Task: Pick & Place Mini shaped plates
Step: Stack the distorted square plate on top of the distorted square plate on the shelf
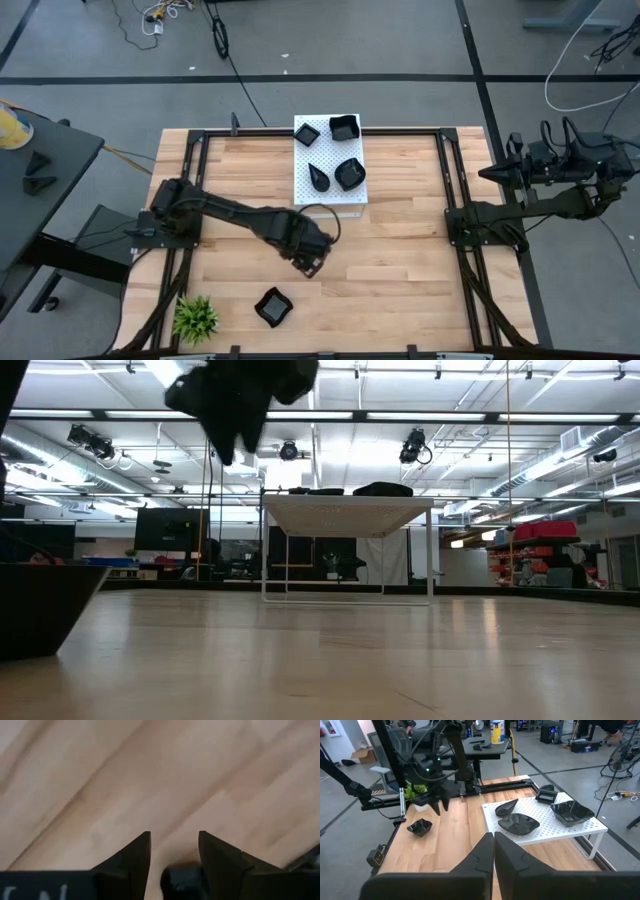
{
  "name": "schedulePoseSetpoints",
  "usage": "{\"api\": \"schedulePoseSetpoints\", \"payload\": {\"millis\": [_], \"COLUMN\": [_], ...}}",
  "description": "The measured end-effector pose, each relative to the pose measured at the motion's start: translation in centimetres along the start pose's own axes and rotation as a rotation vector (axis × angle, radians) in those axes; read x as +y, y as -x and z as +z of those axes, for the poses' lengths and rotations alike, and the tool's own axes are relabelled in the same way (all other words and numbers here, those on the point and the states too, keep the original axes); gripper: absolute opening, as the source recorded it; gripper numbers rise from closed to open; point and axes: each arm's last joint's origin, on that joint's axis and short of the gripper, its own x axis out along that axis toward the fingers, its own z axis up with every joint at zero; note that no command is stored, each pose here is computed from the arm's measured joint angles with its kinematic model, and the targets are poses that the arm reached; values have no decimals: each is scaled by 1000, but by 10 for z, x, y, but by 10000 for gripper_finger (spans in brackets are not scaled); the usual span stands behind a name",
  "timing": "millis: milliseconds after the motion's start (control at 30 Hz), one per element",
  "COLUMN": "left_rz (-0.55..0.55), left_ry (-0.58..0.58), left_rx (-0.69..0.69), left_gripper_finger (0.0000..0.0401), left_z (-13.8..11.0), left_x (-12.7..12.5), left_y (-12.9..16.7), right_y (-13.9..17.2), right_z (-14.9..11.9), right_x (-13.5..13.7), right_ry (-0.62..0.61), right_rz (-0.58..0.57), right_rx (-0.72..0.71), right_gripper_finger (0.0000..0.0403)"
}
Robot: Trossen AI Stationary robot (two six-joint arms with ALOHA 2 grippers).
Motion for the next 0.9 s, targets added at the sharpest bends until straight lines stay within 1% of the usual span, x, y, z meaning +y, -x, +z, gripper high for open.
{"api": "schedulePoseSetpoints", "payload": {"millis": [67,133,333,433,533,633,733,833,900], "left_rz": [-23,-21,-12,-14,-26,-21,-19,-75,-81], "left_ry": [-32,-51,-38,-50,-87,-109,-120,-116,-103], "left_rx": [27,60,130,150,191,203,212,224,235], "left_gripper_finger": [172,172,172,172,172,172,172,172,172], "left_z": [-8,-19,-50,-65,-80,-96,-112,-125,-134], "left_x": [0,2,11,12,10,8,6,2,3], "left_y": [0,-1,-8,-11,-14,-16,-24,-34,-42], "right_y": [0,0,0,0,0,0,0,0,0], "right_z": [0,0,0,0,0,0,0,0,0], "right_x": [0,0,0,0,0,0,0,0,0], "right_ry": [0,0,0,0,0,0,0,0,0], "right_rz": [0,0,0,0,0,0,0,0,0], "right_rx": [0,0,0,0,0,0,0,0,0], "right_gripper_finger": [19,19,19,19,19,19,19,19,19]}}
